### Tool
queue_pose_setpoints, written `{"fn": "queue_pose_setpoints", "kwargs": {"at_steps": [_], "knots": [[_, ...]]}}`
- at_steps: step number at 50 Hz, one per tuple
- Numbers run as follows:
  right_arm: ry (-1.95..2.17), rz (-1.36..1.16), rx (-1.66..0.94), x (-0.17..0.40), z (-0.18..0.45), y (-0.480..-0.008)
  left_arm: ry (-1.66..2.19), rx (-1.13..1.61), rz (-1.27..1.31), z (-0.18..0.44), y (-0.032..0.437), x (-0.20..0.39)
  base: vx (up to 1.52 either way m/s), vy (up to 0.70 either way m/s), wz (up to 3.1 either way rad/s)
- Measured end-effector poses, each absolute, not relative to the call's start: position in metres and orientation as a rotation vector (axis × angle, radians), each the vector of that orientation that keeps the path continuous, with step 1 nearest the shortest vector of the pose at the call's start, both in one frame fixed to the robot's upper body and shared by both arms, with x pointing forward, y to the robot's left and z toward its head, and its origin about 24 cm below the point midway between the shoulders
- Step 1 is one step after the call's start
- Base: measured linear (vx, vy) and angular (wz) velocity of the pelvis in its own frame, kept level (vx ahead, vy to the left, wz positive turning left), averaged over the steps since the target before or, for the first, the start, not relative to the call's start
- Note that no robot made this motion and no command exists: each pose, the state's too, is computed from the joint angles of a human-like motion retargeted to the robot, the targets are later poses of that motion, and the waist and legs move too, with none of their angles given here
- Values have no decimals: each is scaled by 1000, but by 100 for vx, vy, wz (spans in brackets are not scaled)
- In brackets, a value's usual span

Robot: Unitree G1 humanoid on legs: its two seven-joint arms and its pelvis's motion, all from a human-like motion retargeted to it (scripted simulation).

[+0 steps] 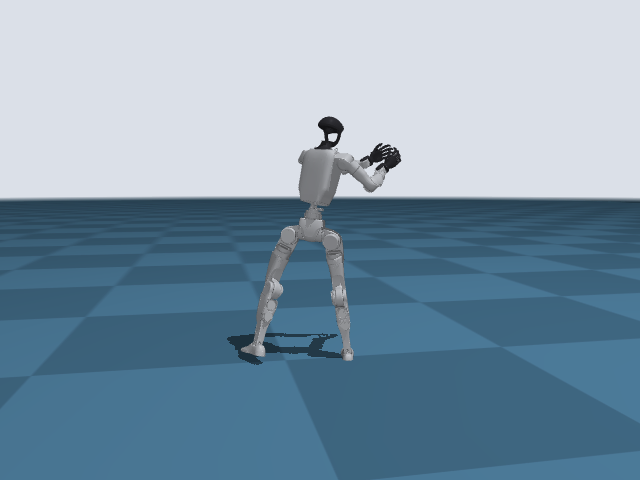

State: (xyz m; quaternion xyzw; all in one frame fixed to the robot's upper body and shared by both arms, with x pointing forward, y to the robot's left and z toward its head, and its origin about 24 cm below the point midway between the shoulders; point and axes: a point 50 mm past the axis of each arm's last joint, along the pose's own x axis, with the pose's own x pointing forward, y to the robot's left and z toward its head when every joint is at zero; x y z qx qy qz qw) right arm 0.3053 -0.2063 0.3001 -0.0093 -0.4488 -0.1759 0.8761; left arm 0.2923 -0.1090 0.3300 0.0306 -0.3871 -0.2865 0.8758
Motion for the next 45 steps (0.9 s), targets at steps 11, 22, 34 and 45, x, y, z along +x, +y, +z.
{"fn": "queue_pose_setpoints", "kwargs": {"at_steps": [11, 22, 34, 45], "knots": [[10, -265, 412, 319, 68, -137, -49, 176, -257, 91, -36, 336, -19, 26, 134], [582, -196, 655, 276, -40, -61, 348, 535, -105, -27, 21, 303, -4, 29, 108], [620, -75, 548, 300, -19, -12, 368, 490, 103, -17, 81, 326, -3, 16, 74], [670, -130, 542, 317, -12, -19, 406, 492, 119, -7, 70, 336, -5, 2, 23]]}}
